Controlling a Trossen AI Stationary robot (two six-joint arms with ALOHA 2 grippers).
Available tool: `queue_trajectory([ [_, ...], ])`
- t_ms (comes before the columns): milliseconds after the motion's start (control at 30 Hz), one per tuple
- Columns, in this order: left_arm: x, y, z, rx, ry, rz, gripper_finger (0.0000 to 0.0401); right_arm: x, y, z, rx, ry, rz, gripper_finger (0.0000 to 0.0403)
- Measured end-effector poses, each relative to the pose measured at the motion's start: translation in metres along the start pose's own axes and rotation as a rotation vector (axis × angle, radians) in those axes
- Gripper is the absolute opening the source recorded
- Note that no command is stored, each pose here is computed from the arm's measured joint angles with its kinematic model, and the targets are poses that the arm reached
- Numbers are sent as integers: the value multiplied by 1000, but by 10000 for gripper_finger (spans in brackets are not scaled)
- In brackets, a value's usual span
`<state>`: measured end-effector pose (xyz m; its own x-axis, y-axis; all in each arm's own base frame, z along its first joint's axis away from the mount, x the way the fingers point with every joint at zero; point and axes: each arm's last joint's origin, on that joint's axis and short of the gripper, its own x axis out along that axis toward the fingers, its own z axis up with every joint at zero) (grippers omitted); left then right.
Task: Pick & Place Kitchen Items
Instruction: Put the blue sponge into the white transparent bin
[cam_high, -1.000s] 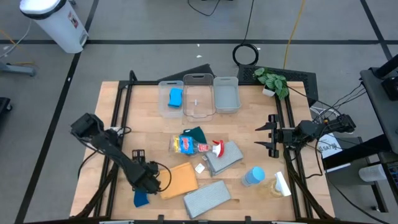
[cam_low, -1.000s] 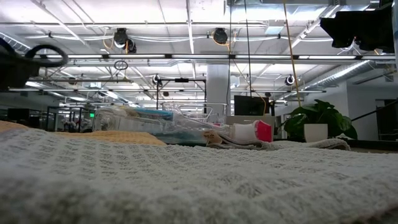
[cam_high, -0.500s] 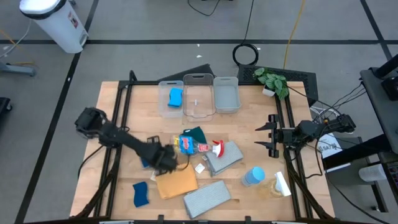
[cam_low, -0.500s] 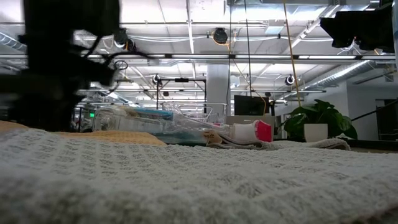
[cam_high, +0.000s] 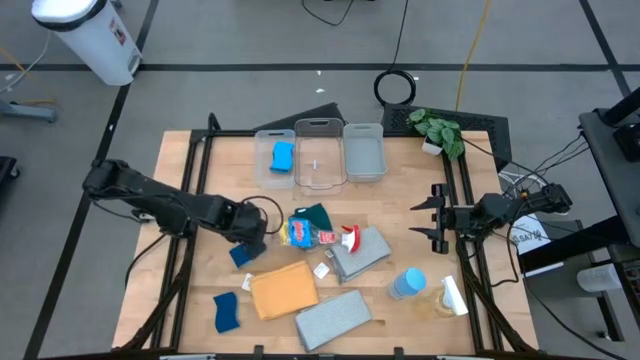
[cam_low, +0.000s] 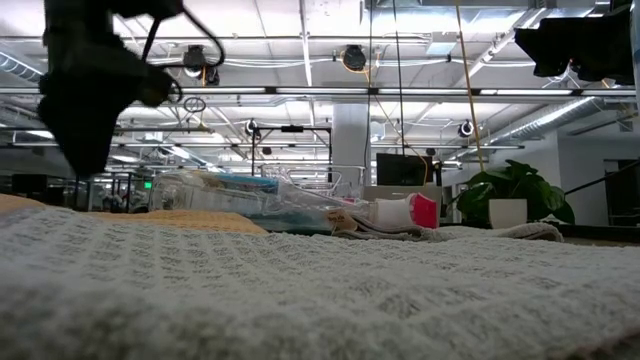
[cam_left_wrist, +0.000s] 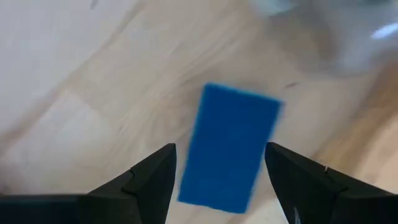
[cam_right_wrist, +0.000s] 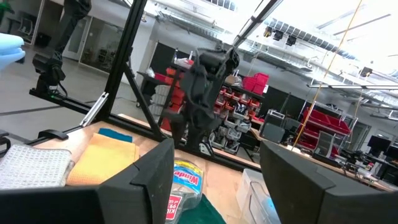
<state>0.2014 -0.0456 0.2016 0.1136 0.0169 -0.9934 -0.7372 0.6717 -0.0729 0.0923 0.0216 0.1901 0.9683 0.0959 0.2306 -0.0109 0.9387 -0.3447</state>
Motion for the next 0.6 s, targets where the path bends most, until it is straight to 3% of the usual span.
queue_trajectory([
  [267,43,6,-8,47,-1,-142,251,0,0,0,0,0,0,206],
  [600,55,14,-13,79,-40,-98,250,0,0,0,0,0,0,206],
])
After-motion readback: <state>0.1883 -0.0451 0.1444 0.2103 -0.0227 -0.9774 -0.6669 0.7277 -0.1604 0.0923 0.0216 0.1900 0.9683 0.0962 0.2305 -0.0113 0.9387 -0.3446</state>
